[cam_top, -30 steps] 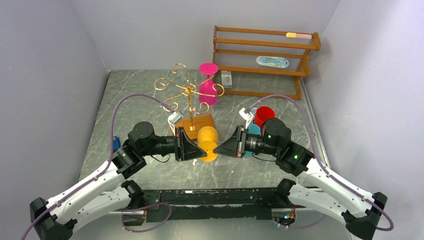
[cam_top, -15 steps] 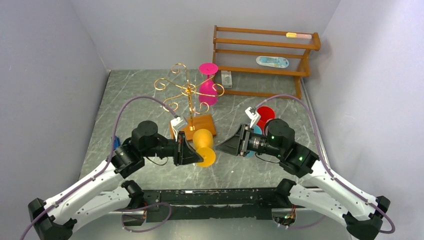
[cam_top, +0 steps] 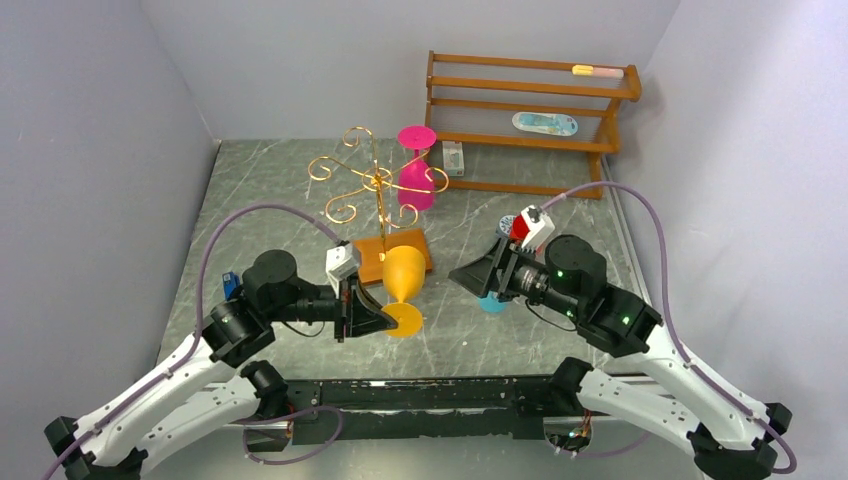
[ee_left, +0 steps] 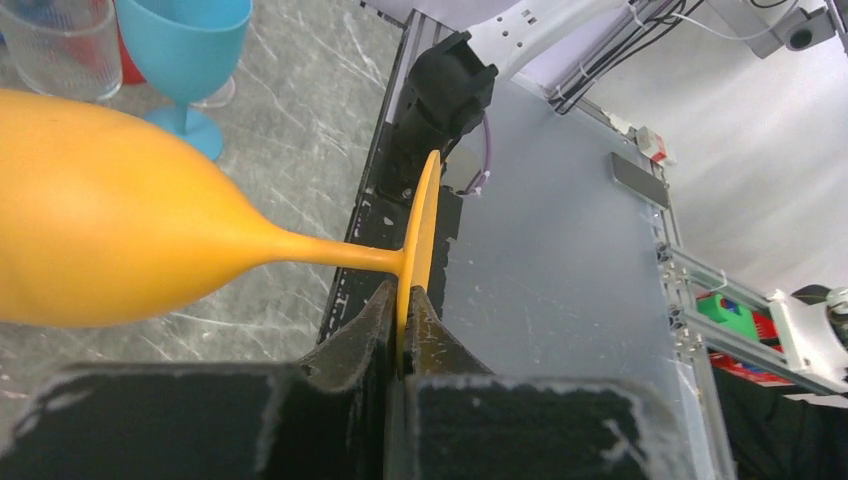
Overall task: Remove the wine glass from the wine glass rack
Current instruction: Place the wine glass at the center of the board.
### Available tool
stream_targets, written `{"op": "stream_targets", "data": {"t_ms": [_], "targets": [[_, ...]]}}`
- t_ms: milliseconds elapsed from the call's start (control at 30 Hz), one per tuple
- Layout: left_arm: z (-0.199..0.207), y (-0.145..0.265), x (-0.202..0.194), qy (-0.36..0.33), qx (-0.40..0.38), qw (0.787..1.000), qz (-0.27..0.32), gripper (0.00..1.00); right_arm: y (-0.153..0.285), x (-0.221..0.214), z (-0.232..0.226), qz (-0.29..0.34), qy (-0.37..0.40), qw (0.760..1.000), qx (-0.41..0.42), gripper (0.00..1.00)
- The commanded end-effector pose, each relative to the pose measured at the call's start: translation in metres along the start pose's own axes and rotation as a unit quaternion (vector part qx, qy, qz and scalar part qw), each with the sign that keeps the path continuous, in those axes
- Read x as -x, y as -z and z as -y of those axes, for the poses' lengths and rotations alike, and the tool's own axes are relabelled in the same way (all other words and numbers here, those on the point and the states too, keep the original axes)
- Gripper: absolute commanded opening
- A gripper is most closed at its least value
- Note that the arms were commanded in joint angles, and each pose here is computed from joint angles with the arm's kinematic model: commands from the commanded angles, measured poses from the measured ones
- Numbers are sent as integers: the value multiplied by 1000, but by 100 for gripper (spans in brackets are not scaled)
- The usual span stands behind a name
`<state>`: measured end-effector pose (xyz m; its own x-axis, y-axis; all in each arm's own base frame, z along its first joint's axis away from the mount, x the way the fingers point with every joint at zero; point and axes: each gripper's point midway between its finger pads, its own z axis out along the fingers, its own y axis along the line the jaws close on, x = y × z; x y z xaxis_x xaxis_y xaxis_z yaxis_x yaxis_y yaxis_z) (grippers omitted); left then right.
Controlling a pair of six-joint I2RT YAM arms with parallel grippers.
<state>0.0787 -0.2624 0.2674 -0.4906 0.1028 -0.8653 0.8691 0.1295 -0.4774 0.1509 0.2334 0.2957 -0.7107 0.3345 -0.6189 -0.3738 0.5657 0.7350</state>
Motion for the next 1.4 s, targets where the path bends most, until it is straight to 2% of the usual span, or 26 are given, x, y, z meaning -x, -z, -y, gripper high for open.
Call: {"op": "stream_targets", "data": {"t_ms": [0, 167, 267, 467, 633, 867, 1033, 1200, 1367], "targets": [[6, 2, 9, -62, -18, 998, 25, 5, -4, 0, 8, -10, 32, 999, -26, 65], [7, 0, 7, -75, -29, 997, 24, 5, -9, 7, 12, 4, 39, 999, -38, 66], [13, 2, 7, -93, -46, 994, 20, 5, -14, 1, -5, -28, 64, 997, 11, 69], [31, 5, 3, -118, -101, 988, 11, 5, -26, -7, -6, -83, 60, 993, 53, 72], [39, 6, 0, -123, -132, 984, 3, 5, -29, 6, -6, -98, 34, 988, 115, 75], [44, 8, 1, -133, -144, 980, 13, 5, -35, 4, -11, -117, 25, 982, 144, 76], [47, 8, 2, -134, -152, 979, 24, 5, -41, -12, -6, -162, -9, 975, 153, 74], [45, 9, 1, -137, -148, 979, 19, 5, -35, -15, -18, -176, -17, 966, 191, 69], [43, 13, 0, -182, -139, 973, 30, 5, -28, -16, -28, -195, -14, 956, 219, 62]]}}
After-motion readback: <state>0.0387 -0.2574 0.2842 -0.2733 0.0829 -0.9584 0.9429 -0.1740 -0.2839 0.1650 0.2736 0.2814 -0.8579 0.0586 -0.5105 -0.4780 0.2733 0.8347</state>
